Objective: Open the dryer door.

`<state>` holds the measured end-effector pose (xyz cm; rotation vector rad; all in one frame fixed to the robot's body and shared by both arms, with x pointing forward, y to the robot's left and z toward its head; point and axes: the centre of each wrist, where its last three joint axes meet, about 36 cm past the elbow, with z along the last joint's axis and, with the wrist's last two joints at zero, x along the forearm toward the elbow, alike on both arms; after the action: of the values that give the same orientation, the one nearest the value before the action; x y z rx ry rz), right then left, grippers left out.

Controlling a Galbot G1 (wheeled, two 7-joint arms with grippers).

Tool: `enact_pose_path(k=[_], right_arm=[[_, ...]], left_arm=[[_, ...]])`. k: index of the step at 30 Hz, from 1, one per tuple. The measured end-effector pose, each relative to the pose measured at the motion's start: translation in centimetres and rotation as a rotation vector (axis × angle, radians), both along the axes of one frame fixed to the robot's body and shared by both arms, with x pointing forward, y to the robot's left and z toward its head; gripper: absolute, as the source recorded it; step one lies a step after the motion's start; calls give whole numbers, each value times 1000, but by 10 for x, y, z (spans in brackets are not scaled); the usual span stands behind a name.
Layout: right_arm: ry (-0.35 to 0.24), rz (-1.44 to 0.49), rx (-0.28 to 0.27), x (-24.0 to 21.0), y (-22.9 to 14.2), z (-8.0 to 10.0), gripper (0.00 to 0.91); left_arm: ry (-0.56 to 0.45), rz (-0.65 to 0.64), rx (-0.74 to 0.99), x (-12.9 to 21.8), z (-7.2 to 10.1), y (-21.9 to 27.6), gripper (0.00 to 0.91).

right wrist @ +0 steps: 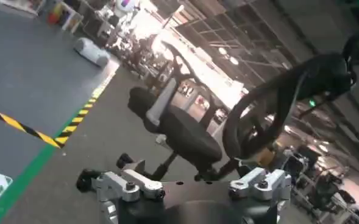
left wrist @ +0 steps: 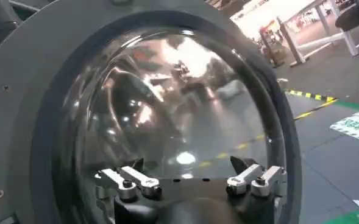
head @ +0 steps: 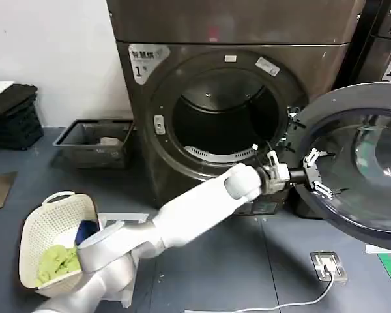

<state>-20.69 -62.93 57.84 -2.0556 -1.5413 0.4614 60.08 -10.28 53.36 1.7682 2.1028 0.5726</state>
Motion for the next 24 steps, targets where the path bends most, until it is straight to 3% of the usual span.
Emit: enact_pose_path(k=[8, 16, 21, 24], right_arm=[[-22, 34, 3, 6, 1, 3, 907], [-35, 58, 16, 13, -1, 0, 907], [-43, 69, 43, 23, -4, 2, 907], [-81, 74, 68, 29, -4, 3, 907]], left_arm=[[51, -10, -4, -7, 2, -3, 907], [131, -117, -68, -56, 22, -17, 907], [201, -71, -50, -65, 19, 38, 907], [247, -15, -46, -75, 24, 75, 907]])
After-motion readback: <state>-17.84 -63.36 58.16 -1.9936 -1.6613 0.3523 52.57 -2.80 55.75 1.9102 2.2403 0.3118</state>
